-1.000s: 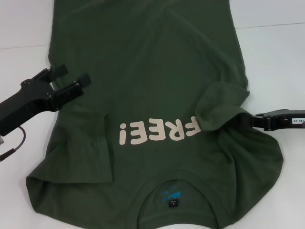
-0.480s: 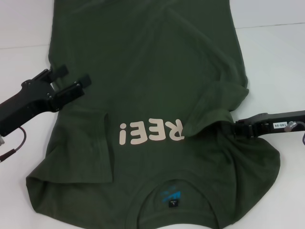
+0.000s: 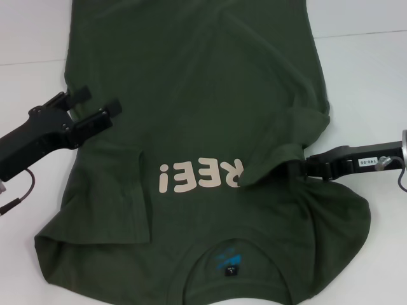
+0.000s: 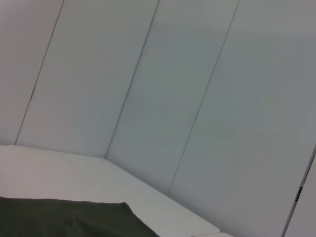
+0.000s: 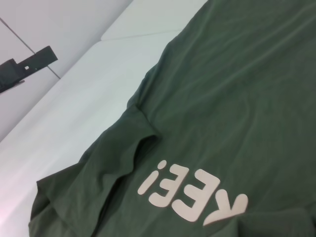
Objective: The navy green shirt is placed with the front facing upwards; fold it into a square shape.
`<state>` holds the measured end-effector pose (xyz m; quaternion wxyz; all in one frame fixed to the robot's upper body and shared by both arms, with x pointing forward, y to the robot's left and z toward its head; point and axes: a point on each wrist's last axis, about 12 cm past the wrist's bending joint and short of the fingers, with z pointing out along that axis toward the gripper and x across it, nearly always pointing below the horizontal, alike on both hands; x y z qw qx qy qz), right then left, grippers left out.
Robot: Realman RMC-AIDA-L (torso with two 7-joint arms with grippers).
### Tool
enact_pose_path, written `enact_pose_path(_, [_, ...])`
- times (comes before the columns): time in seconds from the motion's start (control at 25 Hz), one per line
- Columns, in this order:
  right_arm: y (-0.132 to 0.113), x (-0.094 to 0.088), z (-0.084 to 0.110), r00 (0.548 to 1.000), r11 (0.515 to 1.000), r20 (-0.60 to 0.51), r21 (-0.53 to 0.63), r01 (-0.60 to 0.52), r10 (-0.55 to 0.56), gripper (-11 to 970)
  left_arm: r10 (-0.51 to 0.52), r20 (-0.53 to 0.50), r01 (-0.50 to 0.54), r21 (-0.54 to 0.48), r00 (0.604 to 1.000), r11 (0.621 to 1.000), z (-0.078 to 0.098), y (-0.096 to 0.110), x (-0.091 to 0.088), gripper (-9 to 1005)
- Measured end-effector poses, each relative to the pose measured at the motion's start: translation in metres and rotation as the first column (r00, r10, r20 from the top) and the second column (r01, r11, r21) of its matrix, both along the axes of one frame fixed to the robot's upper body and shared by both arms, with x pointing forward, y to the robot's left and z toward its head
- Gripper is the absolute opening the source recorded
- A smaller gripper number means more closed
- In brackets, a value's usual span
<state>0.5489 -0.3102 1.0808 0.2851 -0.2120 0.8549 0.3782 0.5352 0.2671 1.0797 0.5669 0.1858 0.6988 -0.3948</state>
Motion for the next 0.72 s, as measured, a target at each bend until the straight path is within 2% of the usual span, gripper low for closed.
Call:
enact_pose_path(0.6, [0.019, 0.008, 0.002, 0.999, 0.999, -0.011, 0.002, -0.037, 0.037, 17, 0.008, 0.000, -0.008, 0.007, 1.000, 1.000, 0.000, 0.001, 0.002, 876])
enact_pose_path(0.72, [0.021, 0.009, 0.003, 0.999, 0.999, -0.009, 0.004, -0.041, 0.041, 128, 0.008, 0.001, -0.008, 0.008, 1.000, 1.000, 0.001, 0.001, 0.002, 876])
